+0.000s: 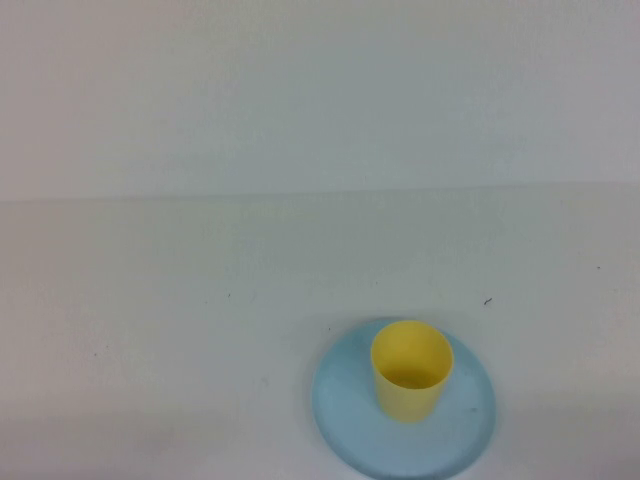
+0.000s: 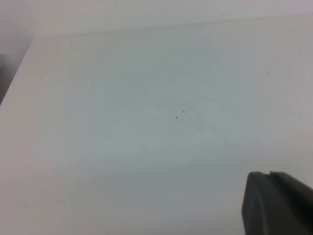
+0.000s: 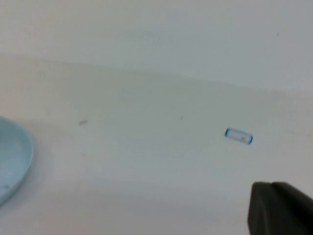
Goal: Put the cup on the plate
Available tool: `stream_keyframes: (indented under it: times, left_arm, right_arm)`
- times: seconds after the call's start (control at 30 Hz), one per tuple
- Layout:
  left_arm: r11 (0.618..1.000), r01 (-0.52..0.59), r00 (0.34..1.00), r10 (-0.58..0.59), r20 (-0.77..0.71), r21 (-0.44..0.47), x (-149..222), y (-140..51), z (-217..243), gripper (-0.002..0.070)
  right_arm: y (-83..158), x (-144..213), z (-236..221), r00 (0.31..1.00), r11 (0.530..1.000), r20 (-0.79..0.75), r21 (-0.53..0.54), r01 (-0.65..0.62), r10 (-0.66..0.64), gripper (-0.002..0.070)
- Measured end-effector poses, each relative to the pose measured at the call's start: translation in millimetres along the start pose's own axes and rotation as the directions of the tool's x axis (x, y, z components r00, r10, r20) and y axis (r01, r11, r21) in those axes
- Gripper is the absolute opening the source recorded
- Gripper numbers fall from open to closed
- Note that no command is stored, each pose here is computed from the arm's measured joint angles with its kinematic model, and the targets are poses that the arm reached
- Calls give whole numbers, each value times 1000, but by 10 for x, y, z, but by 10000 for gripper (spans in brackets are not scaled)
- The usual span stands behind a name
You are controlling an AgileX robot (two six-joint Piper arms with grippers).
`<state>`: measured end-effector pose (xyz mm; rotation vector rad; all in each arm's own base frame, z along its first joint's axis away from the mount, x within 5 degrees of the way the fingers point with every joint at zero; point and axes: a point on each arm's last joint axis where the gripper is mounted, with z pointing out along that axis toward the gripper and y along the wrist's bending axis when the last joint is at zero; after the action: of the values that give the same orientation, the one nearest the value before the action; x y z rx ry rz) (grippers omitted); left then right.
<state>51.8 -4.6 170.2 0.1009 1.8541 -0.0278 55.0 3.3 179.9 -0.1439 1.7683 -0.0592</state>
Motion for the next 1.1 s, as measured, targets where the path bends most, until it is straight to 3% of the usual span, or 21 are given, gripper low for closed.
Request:
stream_keyframes:
  times: [0.2, 1.1]
  left_arm:
    - [1000, 0, 1000, 0, 0, 0, 0, 0, 0, 1]
    - [1000, 0, 1000, 0, 0, 0, 0, 0, 0, 1]
  right_arm:
    - [31, 124, -10, 991, 999, -136, -34, -4, -1, 0]
    - [17, 129, -10, 990, 1000, -142, -16, -20, 18, 0]
